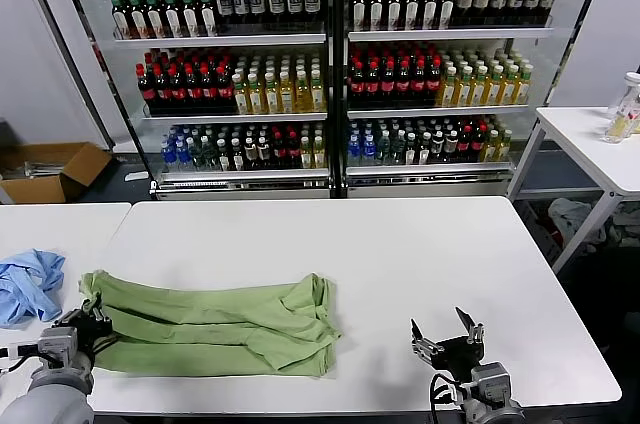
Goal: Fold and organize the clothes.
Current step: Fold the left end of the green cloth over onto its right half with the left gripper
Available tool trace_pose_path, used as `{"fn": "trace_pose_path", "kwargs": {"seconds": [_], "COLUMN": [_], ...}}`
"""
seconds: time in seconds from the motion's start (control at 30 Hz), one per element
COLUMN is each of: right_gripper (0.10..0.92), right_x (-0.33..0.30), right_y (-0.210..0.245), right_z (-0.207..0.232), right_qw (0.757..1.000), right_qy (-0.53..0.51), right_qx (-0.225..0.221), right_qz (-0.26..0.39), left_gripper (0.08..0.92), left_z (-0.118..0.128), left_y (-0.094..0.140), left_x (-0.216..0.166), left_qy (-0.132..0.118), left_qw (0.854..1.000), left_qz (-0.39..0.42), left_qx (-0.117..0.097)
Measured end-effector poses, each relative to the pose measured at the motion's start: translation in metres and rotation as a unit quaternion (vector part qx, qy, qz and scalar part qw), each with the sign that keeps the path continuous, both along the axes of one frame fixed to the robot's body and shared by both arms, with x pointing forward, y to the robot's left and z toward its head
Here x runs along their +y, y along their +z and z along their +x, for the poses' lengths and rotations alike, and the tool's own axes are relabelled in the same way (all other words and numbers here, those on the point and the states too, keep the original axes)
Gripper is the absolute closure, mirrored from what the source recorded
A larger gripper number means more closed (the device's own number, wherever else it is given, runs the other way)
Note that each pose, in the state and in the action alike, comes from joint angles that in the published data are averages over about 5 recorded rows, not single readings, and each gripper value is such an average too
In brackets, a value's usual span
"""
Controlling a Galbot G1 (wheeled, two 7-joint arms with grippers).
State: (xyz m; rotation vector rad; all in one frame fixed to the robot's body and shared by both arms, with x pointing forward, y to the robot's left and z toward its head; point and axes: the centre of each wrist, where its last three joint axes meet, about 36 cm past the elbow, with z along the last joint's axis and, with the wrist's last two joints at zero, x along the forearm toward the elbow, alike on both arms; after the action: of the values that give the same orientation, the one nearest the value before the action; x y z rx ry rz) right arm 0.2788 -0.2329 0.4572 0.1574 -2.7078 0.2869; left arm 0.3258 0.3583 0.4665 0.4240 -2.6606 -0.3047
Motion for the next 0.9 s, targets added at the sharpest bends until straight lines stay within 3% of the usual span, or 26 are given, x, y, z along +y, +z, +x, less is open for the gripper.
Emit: {"fn": "trace_pose_path", "kwargs": {"seconds": [0.17, 0.43, 0.63, 0.9], "right_gripper": [0.2, 0.2, 0.2, 0.2], "right_x": [-0.001, -0.002, -0.003, -0.002], "right_y": [0.001, 0.001, 0.001, -0.001], "right_z": [-0.001, -0.003, -0.001, 0.001], "right_qw": [1.0, 1.0, 1.0, 1.0], "right_qy": [-0.003, -0.008, -0.011, -0.013], "right_qx": [-0.001, -0.001, -0.002, 0.001], "right_qz": [0.0, -0.002, -0.003, -0.005], "left_gripper": [0.898, 0.898, 0.898, 0.898], "left_z": [-0.006, -0.009, -0.001, 0.013], "left_y": [0.016, 0.006, -0.004, -0.01], "left_x": [-0.038, -0.108, -0.146, -0.18], "left_qy": [-0.048, -0.134, -0.168, -0.193], "left_qw": [0.994, 0.96, 0.937, 0.917], "left_qz": [-0.101, -0.245, -0.304, -0.347], "left_qx": [-0.012, 0.016, 0.025, 0.021]}}
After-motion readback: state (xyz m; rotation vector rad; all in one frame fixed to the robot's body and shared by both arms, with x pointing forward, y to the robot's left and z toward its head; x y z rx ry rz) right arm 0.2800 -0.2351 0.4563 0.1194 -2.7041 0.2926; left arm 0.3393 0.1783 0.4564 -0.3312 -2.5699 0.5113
